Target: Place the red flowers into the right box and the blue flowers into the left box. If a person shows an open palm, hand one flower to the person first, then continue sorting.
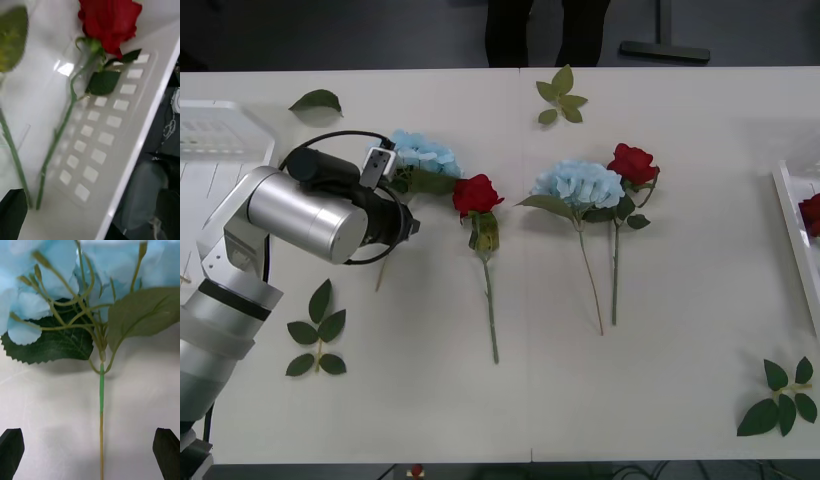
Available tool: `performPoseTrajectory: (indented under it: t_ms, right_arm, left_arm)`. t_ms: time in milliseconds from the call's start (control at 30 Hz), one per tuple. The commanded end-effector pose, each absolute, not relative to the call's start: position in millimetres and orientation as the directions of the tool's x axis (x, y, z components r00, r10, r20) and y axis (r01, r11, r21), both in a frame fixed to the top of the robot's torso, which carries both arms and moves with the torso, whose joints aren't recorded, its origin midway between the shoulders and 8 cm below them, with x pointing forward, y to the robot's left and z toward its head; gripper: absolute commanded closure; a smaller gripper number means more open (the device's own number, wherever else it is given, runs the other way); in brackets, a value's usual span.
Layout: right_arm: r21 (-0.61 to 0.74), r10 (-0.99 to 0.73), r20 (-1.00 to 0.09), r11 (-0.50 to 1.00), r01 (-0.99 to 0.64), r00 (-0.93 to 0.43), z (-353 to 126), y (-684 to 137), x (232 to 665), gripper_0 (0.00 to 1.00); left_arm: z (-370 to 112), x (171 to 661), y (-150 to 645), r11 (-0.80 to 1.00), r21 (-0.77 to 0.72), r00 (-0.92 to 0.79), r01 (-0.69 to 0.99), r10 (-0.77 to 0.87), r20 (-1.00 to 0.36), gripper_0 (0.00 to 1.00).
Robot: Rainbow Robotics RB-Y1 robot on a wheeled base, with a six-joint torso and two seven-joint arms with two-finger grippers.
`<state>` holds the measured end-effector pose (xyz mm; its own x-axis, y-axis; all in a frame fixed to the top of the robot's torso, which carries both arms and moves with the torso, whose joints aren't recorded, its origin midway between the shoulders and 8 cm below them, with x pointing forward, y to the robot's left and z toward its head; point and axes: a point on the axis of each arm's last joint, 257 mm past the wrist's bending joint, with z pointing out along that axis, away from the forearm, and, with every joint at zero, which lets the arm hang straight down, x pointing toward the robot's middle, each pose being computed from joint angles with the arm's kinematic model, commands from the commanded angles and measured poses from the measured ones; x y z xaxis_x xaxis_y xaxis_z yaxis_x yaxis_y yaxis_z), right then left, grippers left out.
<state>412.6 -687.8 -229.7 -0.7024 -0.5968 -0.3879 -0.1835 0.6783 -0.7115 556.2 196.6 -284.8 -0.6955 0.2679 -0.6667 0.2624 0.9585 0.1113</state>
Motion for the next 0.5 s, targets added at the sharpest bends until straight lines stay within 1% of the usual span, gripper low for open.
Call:
performPoseTrajectory:
  t_ms: [33,133,333,400,500]
  right_arm:
    - [-0.667,-0.607,-0.450,0.716,-0.206,-0.655,-192,-651,441,0.00]
    - [-0.611,-0.593,-0.484,0.756,-0.237,-0.643,-177,-621,448,0.00]
    - [-0.426,-0.527,-0.564,0.845,-0.322,-0.636,-137,-541,459,0.00]
    - [-0.360,-0.497,-0.575,0.867,-0.344,-0.651,-130,-515,459,0.00]
    - [-0.308,-0.479,-0.569,0.878,-0.366,-0.669,-119,-486,457,0.00]
  left_arm:
    - [-263,573,174,0.945,0.126,-0.661,0.301,0.302,-0.686,0.00]
    - [-262,578,170,0.947,0.126,-0.660,0.296,0.298,-0.690,0.00]
    - [-274,589,177,0.949,0.141,-0.655,0.282,0.297,-0.694,0.00]
    - [-279,594,177,0.950,0.140,-0.650,0.280,0.295,-0.700,0.00]
    - [-284,596,177,0.949,0.141,-0.648,0.281,0.296,-0.702,0.00]
